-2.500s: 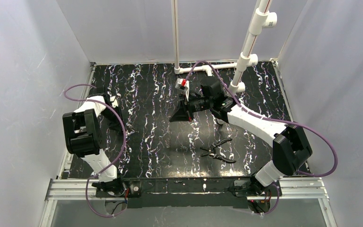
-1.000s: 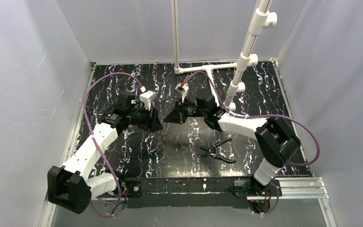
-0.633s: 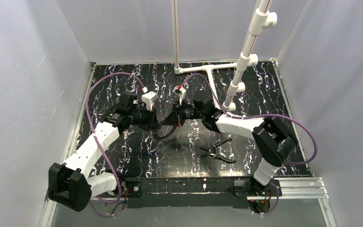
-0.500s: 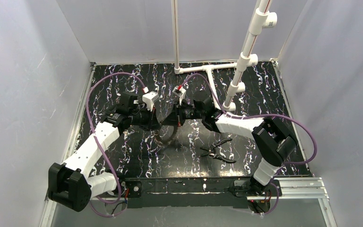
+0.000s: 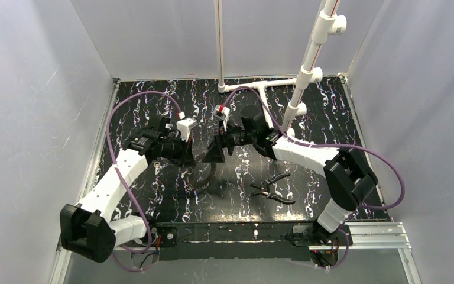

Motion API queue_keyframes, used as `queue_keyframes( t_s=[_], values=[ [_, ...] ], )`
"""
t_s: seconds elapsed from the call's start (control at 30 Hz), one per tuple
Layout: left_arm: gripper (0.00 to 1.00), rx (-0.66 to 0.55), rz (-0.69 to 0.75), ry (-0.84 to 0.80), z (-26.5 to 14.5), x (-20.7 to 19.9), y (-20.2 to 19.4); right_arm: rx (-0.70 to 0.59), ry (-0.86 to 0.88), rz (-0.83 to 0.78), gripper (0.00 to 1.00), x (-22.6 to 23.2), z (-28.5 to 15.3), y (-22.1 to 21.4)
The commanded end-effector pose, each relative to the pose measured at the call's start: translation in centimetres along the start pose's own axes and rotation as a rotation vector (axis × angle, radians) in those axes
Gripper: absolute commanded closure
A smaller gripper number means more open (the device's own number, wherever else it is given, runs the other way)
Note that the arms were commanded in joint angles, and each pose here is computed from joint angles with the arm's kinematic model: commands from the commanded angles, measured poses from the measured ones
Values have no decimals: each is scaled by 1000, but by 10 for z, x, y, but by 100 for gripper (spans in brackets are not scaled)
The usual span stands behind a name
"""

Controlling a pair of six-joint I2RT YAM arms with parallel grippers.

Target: Remove the keys from the keyring

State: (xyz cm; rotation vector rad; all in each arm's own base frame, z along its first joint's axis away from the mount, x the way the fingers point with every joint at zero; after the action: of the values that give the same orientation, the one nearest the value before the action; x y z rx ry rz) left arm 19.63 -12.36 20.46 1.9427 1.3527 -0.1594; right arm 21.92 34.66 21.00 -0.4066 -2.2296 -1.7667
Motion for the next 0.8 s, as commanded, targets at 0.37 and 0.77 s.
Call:
queue_keyframes(
  t_s=[0.37, 0.77],
  values=[
    [100, 172, -143, -280, 8, 45, 18, 109, 55, -222, 2, 27, -46, 15],
    [100, 246, -64, -137, 47, 107, 22, 117, 92, -208, 2, 30, -46, 8]
  ],
)
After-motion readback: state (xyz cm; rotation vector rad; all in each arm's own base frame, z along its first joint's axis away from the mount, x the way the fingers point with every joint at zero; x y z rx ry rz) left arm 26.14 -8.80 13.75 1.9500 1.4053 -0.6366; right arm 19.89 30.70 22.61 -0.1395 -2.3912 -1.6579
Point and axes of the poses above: each gripper's point midway between its finger pads, its own z axis out along the fingers, its own x axis along the line the jaws close on, y = z × x, the point moved 7 cm from there along -z, back along the fingers, and after that the axes turned 11 degrees about -z, right-handed, at the moved point
